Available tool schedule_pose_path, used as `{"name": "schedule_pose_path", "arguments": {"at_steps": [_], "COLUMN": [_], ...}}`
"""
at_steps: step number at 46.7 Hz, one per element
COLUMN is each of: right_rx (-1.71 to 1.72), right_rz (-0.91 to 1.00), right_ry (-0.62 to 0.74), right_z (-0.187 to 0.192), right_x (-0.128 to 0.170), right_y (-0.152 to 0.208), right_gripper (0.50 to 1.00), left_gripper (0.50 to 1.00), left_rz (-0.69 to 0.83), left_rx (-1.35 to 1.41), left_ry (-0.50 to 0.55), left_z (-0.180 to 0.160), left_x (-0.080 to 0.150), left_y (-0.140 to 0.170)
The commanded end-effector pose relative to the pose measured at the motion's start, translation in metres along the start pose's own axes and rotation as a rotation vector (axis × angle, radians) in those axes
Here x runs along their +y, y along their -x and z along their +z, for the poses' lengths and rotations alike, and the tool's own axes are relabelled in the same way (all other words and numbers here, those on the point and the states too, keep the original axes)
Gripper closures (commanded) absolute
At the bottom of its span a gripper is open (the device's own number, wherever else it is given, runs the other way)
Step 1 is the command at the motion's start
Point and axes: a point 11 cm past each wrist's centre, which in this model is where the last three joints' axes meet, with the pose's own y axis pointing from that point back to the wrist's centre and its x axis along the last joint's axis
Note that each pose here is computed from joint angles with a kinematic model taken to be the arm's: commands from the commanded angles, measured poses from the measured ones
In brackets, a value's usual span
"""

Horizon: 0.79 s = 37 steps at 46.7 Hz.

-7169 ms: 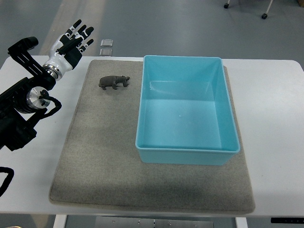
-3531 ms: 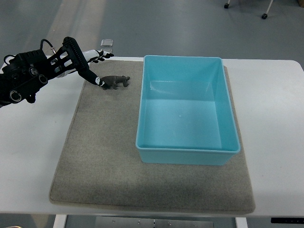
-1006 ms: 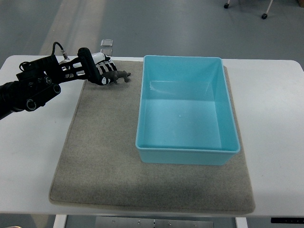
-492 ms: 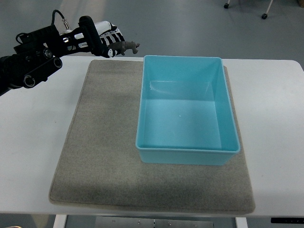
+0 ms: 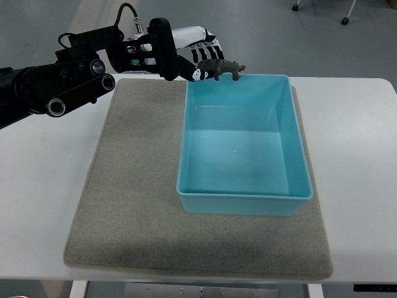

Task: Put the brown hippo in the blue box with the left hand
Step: 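Lift the hippo and carry it over the blue box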

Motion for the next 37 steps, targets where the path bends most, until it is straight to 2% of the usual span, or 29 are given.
{"name": "schedule_pose_path", "arguments": {"at_steps": [1, 22, 31, 37], "right_rx": [0.000, 0.000, 0.000, 0.000], "right_rz": [0.000, 0.000, 0.000, 0.000], "right_ry": [0.000, 0.000, 0.000, 0.000], "right_z": [0.000, 0.000, 0.000, 0.000], "right_x": [0.000, 0.000, 0.000, 0.000], "right_y": [0.000, 0.000, 0.000, 0.000], "right_gripper": [0.564, 0.564, 0.564, 0.564], "left_gripper": [1.000, 1.000, 1.000, 1.000], "left_rz": [-0.044, -0.214, -0.262, -0.276], "left_rx": [0.004, -0.003, 0.005, -0.015], "left_ry": [0.049, 0.096, 0.097, 0.091], "left_z": [0.020, 0.038, 0.039, 0.036], "left_x": [-0.012, -0.029, -0.030, -0.028], "left_y": [0.019, 0.101, 0.126, 0.132]}}
